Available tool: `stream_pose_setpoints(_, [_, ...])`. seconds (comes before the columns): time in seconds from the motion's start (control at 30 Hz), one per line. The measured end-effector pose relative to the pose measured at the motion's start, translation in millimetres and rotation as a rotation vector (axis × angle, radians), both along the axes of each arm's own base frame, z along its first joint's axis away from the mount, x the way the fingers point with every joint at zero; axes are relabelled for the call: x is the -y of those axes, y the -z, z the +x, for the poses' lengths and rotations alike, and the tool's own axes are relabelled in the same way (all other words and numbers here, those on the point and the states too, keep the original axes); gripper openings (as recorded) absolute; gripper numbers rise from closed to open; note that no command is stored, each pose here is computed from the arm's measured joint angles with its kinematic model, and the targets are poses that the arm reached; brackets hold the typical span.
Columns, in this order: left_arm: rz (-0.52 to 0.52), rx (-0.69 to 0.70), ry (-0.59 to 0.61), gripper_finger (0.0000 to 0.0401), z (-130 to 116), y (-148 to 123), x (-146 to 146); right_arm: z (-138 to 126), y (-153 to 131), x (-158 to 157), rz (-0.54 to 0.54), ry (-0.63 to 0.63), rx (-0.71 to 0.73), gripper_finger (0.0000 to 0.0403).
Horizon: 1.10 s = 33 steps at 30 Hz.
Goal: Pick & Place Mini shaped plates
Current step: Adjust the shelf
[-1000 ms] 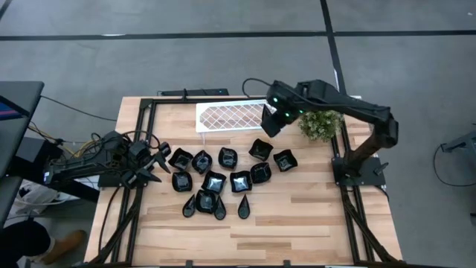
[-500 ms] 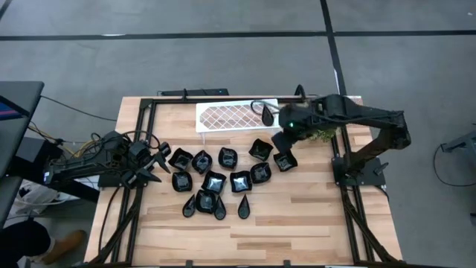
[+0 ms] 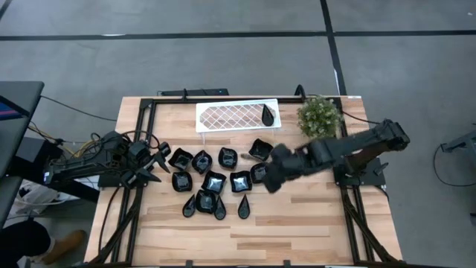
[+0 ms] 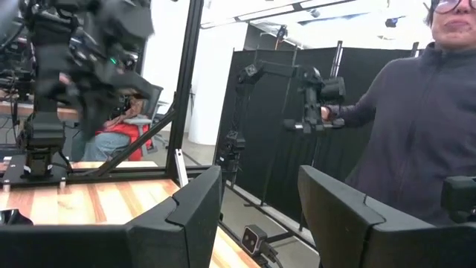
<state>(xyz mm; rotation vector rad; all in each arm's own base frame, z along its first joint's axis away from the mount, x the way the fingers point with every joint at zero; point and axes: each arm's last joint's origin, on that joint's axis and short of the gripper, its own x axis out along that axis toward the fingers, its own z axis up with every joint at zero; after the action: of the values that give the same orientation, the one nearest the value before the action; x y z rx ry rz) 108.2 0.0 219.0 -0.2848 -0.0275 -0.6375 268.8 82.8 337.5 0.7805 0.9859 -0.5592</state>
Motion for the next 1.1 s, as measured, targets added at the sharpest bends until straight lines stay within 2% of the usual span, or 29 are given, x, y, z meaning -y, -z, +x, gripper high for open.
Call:
stream_pose_setpoints(0.33, [-0.039,-0.027,0.006,0.0182,0,0,0,5,39,-48,0.101,-0.102,0.169,0.0])
stream_pose_setpoints(0.6, [-0.038,-0.027,0.006,0.0182,0,0,0,8,61,-71,0.21,-0.135,0.342,0.0])
stream_pose_setpoints(0.83, [-0.036,-0.026,0.006,0.0182,0,0,0,10,69,-75,0.203,-0.151,0.343,0.0])
stream_pose_setpoints(1.1, [-0.037,-0.03,0.006,0.0182,1,0,0,37,71,-58,0.149,-0.212,0.451,0.0])
